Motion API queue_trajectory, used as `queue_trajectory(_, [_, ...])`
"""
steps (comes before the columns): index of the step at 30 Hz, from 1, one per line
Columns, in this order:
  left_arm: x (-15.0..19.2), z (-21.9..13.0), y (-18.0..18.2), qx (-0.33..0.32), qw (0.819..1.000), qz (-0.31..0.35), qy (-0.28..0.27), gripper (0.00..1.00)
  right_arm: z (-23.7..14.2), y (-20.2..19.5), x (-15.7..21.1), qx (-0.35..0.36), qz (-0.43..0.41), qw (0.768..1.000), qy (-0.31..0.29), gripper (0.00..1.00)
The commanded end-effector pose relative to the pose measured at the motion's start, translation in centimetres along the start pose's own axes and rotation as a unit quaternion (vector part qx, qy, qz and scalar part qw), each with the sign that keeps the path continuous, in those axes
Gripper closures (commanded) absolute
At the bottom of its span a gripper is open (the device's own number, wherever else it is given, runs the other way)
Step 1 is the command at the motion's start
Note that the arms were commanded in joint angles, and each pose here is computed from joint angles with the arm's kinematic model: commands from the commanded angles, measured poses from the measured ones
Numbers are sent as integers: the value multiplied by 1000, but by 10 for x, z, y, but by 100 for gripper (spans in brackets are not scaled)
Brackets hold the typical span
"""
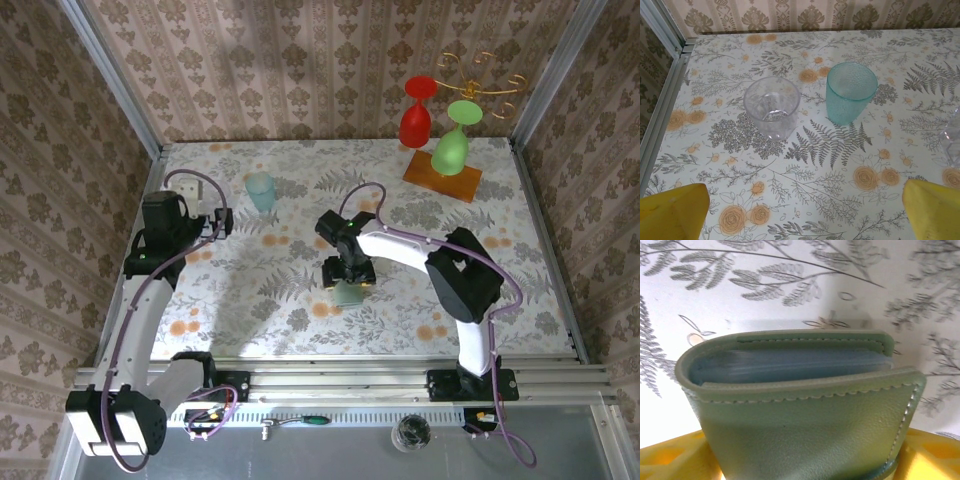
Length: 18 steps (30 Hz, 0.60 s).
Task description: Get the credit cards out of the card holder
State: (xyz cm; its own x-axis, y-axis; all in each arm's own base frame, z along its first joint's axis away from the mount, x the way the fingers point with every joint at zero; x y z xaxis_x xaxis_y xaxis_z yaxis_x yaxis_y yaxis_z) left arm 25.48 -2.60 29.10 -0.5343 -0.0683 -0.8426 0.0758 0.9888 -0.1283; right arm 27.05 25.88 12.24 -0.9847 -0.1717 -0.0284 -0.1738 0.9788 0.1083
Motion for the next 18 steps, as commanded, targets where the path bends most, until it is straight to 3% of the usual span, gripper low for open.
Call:
queue_trajectory(1, [4, -6, -2, -7, 1000, 21, 6, 0, 2, 8, -1, 13, 19, 1000, 15, 22])
queue_trajectory(18, [8, -17, -18, 2, 998, 58, -1, 0, 12, 23, -7, 57, 9, 998, 18, 20])
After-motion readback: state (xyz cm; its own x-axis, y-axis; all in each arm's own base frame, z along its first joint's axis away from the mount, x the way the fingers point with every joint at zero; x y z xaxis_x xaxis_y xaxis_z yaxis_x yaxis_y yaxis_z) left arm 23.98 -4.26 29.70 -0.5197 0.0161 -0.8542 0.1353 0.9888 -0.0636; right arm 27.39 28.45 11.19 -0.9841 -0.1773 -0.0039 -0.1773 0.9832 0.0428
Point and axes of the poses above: each hand's point on the last joint's axis, 136 mm out from that joint toward the fingers, its own z axis out along the fingers, its own y axis along the line the jaws close on, x = y × z, the point moved 9 cm from there along -z, back along the fingers, and after that the axes turned 7 degrees about -z, right-handed, at the moved point
